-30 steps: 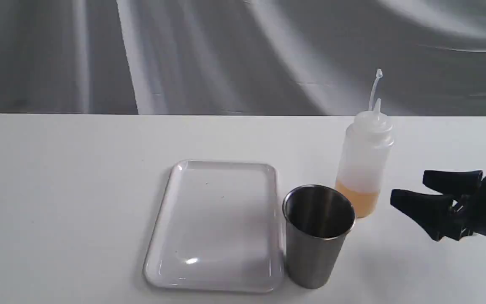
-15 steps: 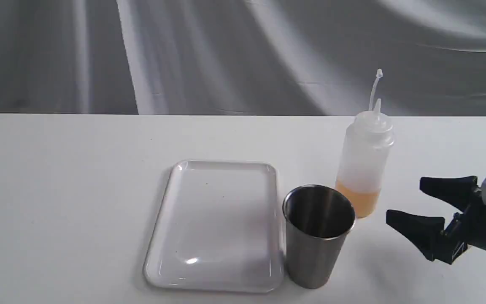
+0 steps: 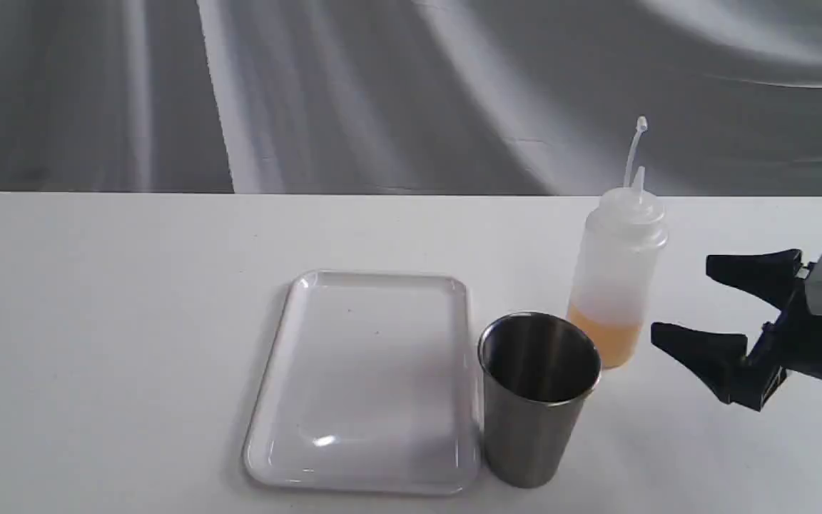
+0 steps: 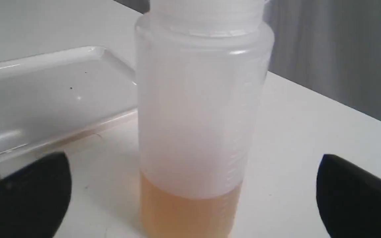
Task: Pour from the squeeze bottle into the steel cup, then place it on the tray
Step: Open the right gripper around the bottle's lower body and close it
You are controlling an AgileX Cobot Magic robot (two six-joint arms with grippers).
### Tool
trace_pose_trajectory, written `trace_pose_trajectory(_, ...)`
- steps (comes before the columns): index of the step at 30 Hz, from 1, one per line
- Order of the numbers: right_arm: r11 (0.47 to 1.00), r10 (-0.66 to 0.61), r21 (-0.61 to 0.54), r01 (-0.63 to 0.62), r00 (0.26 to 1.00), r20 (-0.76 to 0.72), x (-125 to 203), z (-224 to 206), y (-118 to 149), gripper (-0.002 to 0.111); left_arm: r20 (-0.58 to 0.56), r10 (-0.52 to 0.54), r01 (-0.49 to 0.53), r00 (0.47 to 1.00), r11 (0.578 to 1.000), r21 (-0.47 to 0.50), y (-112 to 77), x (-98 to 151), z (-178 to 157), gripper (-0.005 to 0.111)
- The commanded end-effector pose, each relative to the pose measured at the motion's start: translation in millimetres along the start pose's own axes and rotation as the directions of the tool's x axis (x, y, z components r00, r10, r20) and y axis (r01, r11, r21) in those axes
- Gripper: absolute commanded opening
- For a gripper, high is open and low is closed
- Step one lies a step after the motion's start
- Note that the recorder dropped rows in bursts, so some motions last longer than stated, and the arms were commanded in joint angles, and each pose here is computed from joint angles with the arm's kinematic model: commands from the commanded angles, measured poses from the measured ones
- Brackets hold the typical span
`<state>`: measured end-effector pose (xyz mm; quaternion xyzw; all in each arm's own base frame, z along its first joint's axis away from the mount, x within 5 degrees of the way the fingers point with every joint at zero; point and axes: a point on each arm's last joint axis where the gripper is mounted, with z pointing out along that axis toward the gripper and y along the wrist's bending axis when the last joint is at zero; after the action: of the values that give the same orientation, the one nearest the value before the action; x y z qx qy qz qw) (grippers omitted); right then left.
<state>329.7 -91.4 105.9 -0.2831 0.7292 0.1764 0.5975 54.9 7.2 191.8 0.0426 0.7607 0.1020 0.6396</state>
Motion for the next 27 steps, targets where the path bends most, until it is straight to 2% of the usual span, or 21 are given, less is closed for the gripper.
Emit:
trace_pose_trajectory(1,0.999,-0.045,0.003,0.046,0.999,-0.010,0.2,1.1,-0.7,0.105,0.013,-0.008,0.008,1.000,1.000,-0.002,-0.1,0.0,0.2,0.008)
trace_pose_trajectory(9,0.998,-0.020,0.064,0.022,0.999,-0.031,3.7,7.7,-5.1,0.105,0.013,-0.008,0.008,1.000,1.000,-0.002,-0.1,0.0,0.2,0.008)
trace_pose_trajectory(20,1.000,0.029,-0.002,-0.029,0.999,-0.042,20.0,38.4,-2.1,0.105,0.013,-0.006,0.006,1.000,1.000,-0.002,-0.1,0.0,0.2,0.008)
trace_pose_trajectory(27,0.997,0.052,0.058,-0.052,0.999,-0.005,17.7,46.4,-8.6,0.105,0.013,-0.008,0.008,1.000,1.000,-0.002,-0.1,0.0,0.2,0.008)
